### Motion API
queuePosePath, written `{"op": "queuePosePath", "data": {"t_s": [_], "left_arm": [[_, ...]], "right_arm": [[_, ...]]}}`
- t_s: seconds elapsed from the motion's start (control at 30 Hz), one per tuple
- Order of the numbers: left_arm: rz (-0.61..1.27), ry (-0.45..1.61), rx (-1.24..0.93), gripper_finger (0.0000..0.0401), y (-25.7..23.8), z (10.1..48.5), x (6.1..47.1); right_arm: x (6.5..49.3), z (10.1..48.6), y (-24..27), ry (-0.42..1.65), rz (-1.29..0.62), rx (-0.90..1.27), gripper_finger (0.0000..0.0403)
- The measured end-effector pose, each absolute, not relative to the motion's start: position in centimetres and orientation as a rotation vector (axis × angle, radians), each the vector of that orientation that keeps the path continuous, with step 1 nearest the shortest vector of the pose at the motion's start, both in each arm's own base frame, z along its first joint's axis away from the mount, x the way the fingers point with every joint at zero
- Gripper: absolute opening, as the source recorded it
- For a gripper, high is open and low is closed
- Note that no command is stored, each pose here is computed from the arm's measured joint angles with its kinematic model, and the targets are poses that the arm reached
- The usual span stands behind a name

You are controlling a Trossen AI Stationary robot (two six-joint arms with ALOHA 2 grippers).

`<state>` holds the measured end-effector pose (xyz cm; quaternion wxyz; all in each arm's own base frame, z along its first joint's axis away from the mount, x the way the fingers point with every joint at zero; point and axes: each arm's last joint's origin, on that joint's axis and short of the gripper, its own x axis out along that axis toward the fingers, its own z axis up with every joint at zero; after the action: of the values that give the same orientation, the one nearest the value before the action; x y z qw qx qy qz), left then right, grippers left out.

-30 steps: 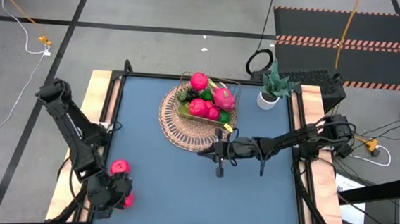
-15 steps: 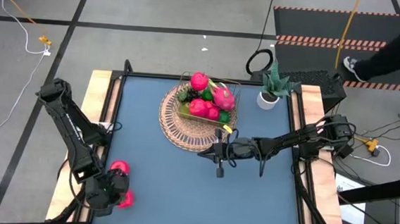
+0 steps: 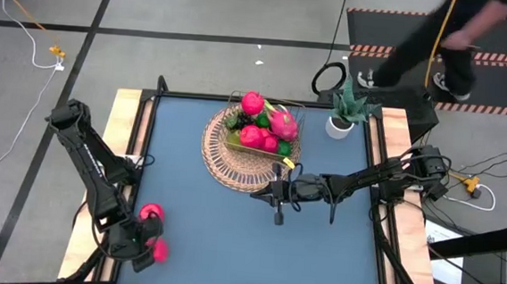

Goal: Build produce basket
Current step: Put the bell pepper into the gold wire basket

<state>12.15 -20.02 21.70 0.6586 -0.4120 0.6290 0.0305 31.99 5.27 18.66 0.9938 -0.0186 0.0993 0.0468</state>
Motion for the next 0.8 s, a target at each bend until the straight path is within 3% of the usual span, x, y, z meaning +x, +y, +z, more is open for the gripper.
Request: {"op": "queuePosePath", "data": {"t_s": [0.17, 0.5, 0.8], "left_arm": [[0.089, 1.625, -0.992, 0.0192, -20.0, 21.7, 11.7], [0.233, 1.520, -0.974, 0.0134, -18.8, 21.2, 12.4], [0.174, 1.468, -0.965, 0.0129, -18.0, 21.4, 13.9]], "right_arm": [[32.0, 18.7, 5.3, 0.199, 0.094, -0.038, 0.0004], [32.0, 18.8, 5.3, 0.182, 0.094, -0.042, 0.0004], [32.0, 18.9, 5.3, 0.169, 0.094, -0.040, 0.0004]]}}
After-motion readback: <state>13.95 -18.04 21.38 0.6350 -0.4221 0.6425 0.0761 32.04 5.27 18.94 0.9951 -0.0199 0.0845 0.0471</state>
